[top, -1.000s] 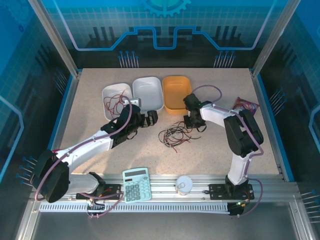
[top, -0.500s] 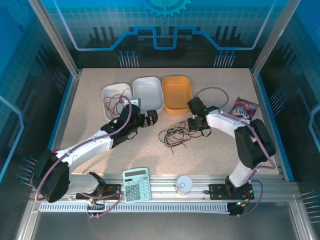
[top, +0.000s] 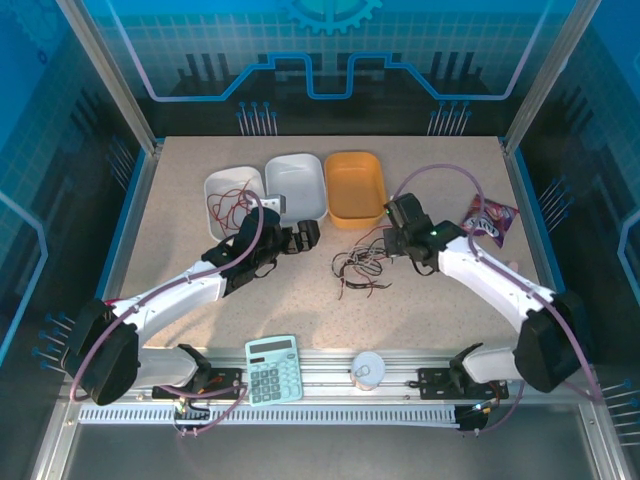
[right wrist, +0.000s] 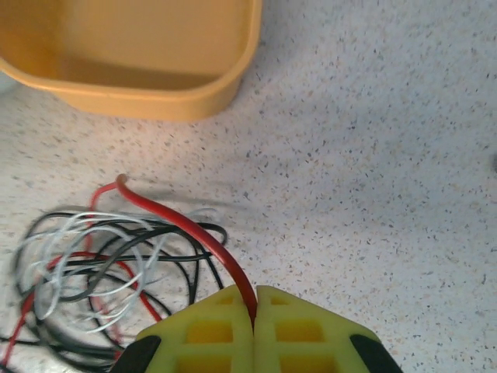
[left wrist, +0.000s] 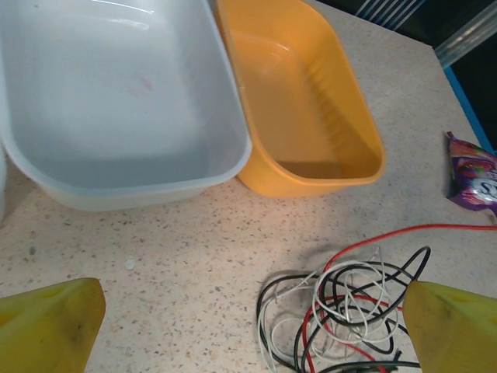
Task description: Untangle the cables
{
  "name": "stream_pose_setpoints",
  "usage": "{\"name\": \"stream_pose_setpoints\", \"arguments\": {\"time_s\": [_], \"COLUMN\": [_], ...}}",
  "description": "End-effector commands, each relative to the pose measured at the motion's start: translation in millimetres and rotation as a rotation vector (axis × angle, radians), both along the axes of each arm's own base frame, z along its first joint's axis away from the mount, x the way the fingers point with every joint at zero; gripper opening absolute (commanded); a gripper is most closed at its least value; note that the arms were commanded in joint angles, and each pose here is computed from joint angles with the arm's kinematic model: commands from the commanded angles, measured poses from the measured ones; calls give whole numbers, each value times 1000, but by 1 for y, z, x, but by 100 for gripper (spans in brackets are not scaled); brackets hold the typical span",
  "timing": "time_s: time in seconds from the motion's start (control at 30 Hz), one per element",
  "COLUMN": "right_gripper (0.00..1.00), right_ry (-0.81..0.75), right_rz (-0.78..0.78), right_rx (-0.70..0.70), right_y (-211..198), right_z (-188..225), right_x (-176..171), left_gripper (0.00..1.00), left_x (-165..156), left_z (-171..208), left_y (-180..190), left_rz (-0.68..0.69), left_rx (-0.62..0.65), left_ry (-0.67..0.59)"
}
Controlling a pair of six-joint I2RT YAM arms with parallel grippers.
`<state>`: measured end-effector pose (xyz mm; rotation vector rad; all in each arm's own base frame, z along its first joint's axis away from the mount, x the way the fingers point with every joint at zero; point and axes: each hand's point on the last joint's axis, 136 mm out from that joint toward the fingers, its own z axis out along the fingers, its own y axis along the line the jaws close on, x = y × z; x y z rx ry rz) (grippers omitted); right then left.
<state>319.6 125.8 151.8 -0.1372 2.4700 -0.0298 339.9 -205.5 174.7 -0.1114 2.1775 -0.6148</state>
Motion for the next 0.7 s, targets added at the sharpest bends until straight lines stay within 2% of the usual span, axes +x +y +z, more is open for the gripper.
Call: {"name": "stream_pose_setpoints", "arguments": {"time_s": [0.0, 0.17, 0.33, 0.53, 0.6, 0.67], "right_gripper": [2, 3, 4, 5, 5, 5], "right_ry": [-80, -170, -241, -265, -268, -276], "right_rz": [62, 176, 279, 358, 382, 402], "right_rx": [50, 121, 142, 142, 147, 153], "right_y": [11, 31, 50, 66, 71, 75], "right_z": [23, 48, 63, 65, 65, 67], "right_x": [-5, -11, -17, -23, -25, -26], "left_gripper": [99, 99, 99, 99, 89, 86], "left_x": [-1, -10, -26, -29, -26, -23], "left_z": [15, 33, 47, 46, 42, 39], "left_y": [-16, -39, -66, -76, -76, -77], "left_rz": [-101, -266, -494, -619, -633, -655], "left_rx": [-25, -45, -49, 47, 96, 136], "left_ry": [-60, -138, -223, -286, -301, -306]}}
